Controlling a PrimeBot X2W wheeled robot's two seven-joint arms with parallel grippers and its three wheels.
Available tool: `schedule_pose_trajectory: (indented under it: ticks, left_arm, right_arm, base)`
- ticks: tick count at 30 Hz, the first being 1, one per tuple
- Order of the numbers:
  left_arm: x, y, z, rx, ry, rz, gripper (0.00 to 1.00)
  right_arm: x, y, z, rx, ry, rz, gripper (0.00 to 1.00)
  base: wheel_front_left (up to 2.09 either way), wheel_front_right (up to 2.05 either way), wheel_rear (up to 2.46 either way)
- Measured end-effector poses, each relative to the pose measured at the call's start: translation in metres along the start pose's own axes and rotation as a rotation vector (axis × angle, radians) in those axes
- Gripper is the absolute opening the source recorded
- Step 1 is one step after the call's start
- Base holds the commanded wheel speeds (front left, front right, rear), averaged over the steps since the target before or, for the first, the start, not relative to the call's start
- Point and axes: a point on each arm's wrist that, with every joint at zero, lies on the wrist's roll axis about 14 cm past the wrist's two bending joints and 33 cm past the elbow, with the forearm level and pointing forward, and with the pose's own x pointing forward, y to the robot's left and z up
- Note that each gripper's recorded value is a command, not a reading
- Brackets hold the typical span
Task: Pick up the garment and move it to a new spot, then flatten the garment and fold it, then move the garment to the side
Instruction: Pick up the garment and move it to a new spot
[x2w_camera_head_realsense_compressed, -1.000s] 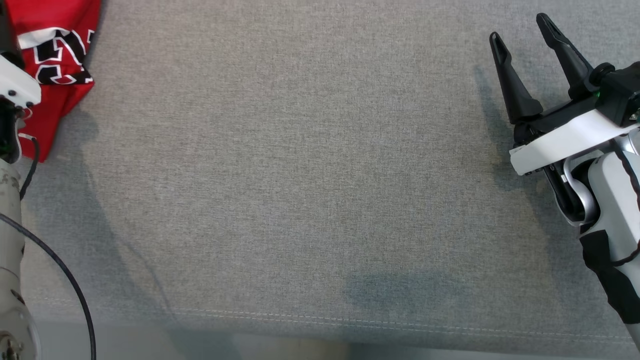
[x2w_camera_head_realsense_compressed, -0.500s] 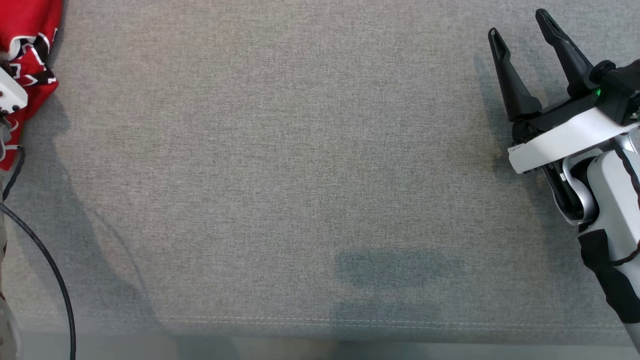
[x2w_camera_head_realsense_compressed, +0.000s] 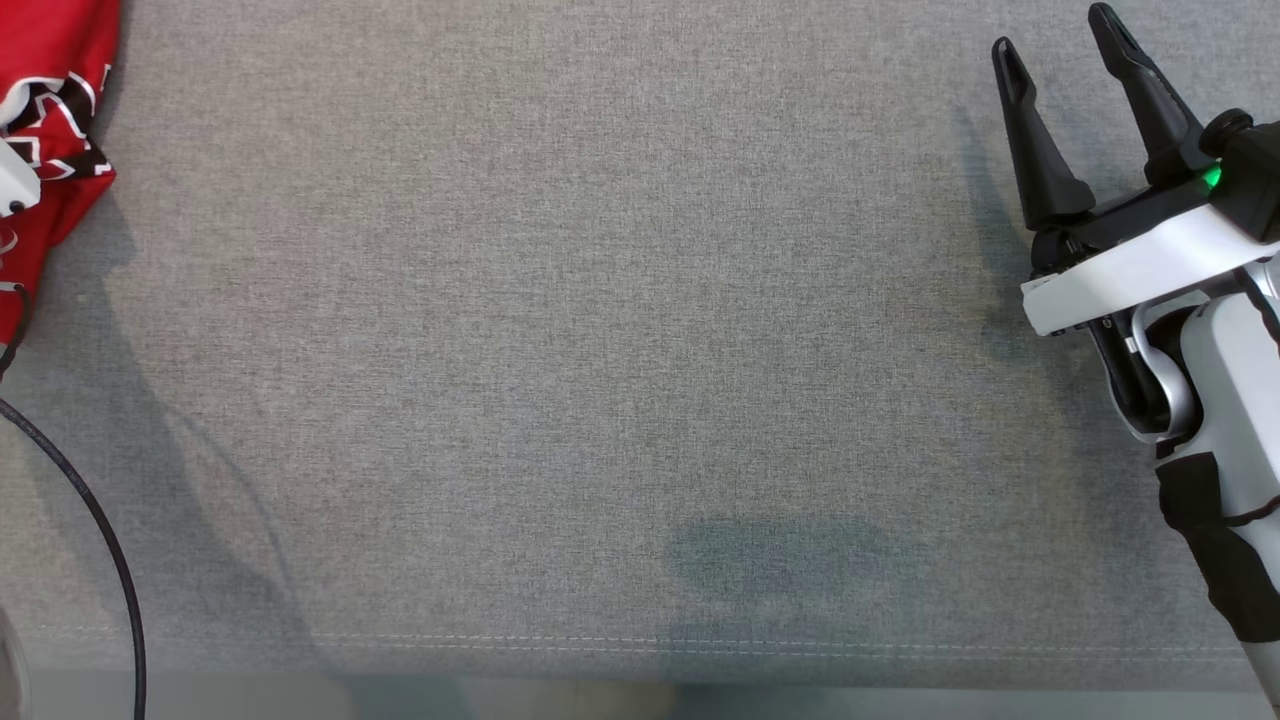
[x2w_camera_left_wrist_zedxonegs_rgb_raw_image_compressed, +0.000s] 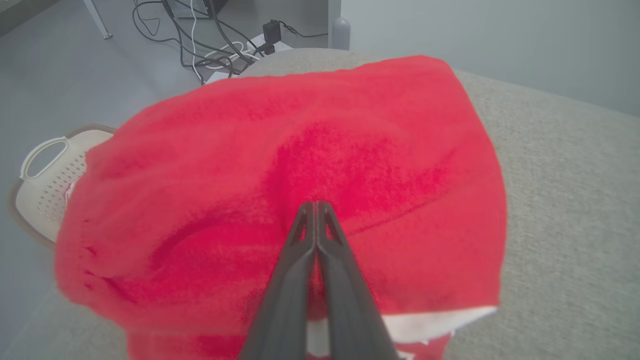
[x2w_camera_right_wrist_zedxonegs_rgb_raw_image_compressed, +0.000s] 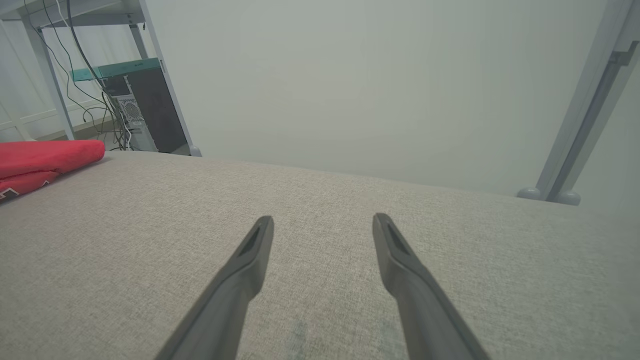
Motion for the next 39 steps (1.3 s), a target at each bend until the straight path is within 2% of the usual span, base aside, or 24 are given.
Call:
schedule_pose_trajectory:
  ticks: [5,13,19,24,27,30,35,39]
  left_arm:
    - [-0.006,-0.001,0.02,0.001,-0.073,-0.024,0.0]
    - [-0.028,-0.016,0.08,0.018,-0.257,-0.124,0.0]
    - [-0.061,-0.037,0.128,0.056,-0.412,-0.209,0.0]
    - [-0.104,-0.064,0.189,0.093,-0.589,-0.295,0.0]
    - [-0.138,-0.087,0.225,0.118,-0.699,-0.357,0.0]
    - [-0.178,-0.124,0.249,0.145,-0.794,-0.457,0.0]
    - [-0.246,-0.187,0.271,0.147,-0.9,-0.659,0.0]
    - [-0.288,-0.225,0.273,0.118,-0.935,-0.812,0.0]
  right_arm:
    - [0.003,0.008,0.008,0.015,-0.02,0.009,1.0]
    - [0.004,0.014,0.026,0.013,-0.051,0.013,1.0]
    - [0.0,0.021,0.05,0.015,-0.093,0.016,1.0]
    - [-0.011,0.031,0.065,0.013,-0.11,0.021,1.0]
    - [-0.018,0.035,0.075,0.011,-0.125,0.021,1.0]
    - [-0.026,0.041,0.084,0.018,-0.139,0.018,1.0]
    - [-0.044,0.038,0.095,0.019,-0.154,-0.013,1.0]
    - [-0.06,0.028,0.102,0.022,-0.166,-0.059,1.0]
  base:
    - [0.0,0.0,0.0]
    - [0.0,0.0,0.0]
    - [0.0,0.0,0.0]
    - [0.0,0.0,0.0]
    - [0.0,0.0,0.0]
    - [0.0,0.0,0.0]
    - [0.0,0.0,0.0]
    - [0.0,0.0,0.0]
